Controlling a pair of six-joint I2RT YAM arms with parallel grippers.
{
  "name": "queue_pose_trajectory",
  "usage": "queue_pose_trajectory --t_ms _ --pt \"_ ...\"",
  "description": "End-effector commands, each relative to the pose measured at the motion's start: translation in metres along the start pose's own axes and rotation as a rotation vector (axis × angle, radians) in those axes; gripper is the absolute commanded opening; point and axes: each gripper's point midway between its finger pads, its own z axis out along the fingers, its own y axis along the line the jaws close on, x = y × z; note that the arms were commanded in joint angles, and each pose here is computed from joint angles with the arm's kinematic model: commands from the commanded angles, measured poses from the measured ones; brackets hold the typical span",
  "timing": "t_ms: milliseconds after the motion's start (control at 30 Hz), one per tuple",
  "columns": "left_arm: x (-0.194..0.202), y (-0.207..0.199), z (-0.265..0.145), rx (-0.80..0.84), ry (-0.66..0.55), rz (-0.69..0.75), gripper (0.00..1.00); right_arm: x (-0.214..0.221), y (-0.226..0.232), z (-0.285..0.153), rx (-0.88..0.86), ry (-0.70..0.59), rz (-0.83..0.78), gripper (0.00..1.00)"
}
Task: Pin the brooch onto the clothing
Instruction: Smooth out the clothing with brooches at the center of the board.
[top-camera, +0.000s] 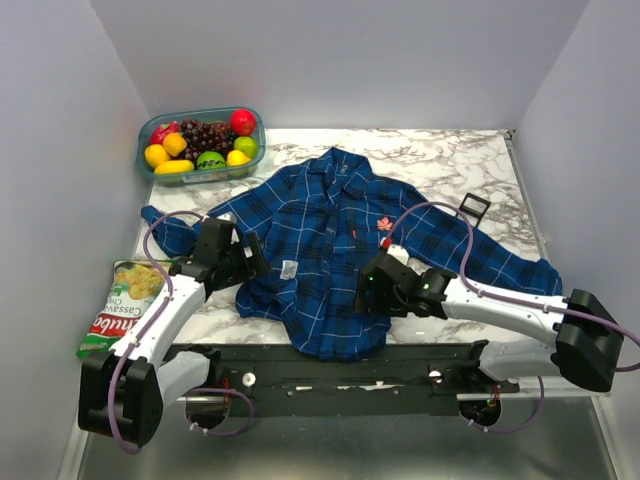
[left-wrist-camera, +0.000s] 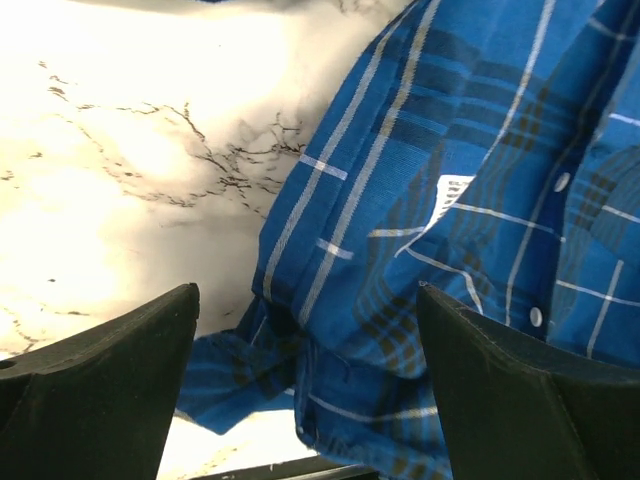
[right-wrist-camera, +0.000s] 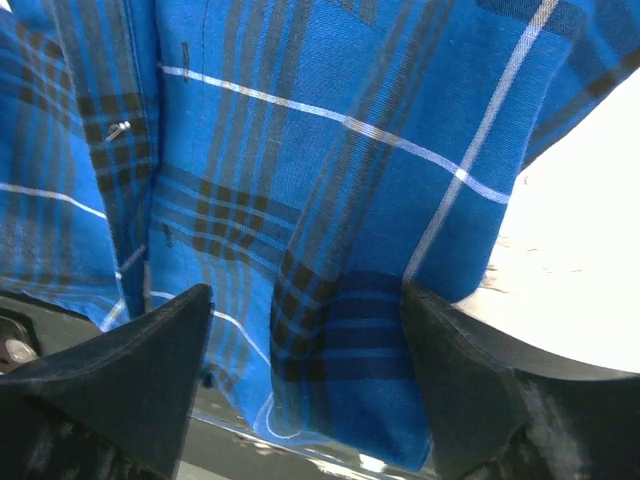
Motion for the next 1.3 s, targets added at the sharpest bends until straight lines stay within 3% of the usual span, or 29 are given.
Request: queue_pose_trajectory --t_ms 0,67,100,167,200,300,533,700,800,933,967,1000,1033,1067,1100,1133,1200,1233,1267 --pt "0.003 -0.005 0.010 0.042 0.024 0.011 0.84 0.012 0.003 0.008 -0.033 0.024 0.054 0.69" --pt "0.006 -0.006 0.012 0.050 0.043 0.013 0.65 0.013 0.000 0.007 -0.036 0.015 0.068 0.56" --pt "0.009 -0.006 0.013 0.056 0.054 0.012 0.45 0.015 -0.005 0.006 -0.028 0.014 0.069 0.46" --pt "0.014 -0.014 0.012 0.099 0.078 -0.004 0.26 0.011 -0.012 0.003 -0.009 -0.014 0.077 0.33" --pt "0.017 -0.016 0.012 0.115 0.089 -0.010 0.12 0.010 -0.018 -0.003 0.000 -0.026 0.082 0.21" --pt "0.024 -0.039 0.005 0.242 0.141 -0.042 0.01 0.001 -0.035 -0.015 0.045 -0.079 0.087 0.02" --pt "0.027 -0.085 -0.031 0.484 0.207 -0.136 0.00 -0.020 -0.090 -0.032 0.161 -0.146 0.145 0.01" --pt "0.034 -0.111 -0.058 0.669 0.242 -0.249 0.00 -0.030 -0.098 -0.043 0.132 -0.188 0.185 0.01" --pt "0.041 -0.106 -0.055 0.672 0.238 -0.270 0.00 -0.026 -0.102 -0.039 0.150 -0.176 0.189 0.01" --pt "0.054 -0.067 -0.026 0.432 0.244 -0.206 0.00 -0.020 -0.116 -0.031 0.231 -0.141 0.182 0.01" --pt "0.056 -0.059 -0.021 0.390 0.246 -0.187 0.04 -0.022 -0.118 -0.031 0.254 -0.139 0.175 0.04" --pt "0.056 -0.053 -0.019 0.361 0.232 -0.155 0.15 -0.017 -0.126 -0.036 0.303 -0.111 0.154 0.15" --pt "0.056 -0.049 -0.019 0.336 0.235 -0.147 0.53 -0.027 -0.127 -0.041 0.339 -0.124 0.124 0.21" --pt "0.053 -0.046 -0.018 0.313 0.217 -0.134 0.64 -0.031 -0.128 -0.046 0.363 -0.126 0.104 0.31" --pt "0.050 -0.044 -0.019 0.304 0.206 -0.105 0.72 -0.029 -0.135 -0.053 0.409 -0.110 0.078 0.52" --pt "0.043 -0.045 -0.023 0.289 0.193 -0.089 0.83 -0.034 -0.138 -0.057 0.445 -0.126 0.039 0.59" --pt "0.026 -0.040 -0.026 0.231 0.132 -0.048 0.93 -0.046 -0.130 -0.069 0.442 -0.147 0.014 0.71" --pt "0.010 -0.044 -0.034 0.224 0.091 -0.001 0.99 -0.051 -0.125 -0.073 0.429 -0.154 -0.009 0.74" --pt "0.002 -0.044 -0.035 0.207 0.078 0.019 0.99 -0.059 -0.115 -0.078 0.400 -0.176 -0.013 0.75"
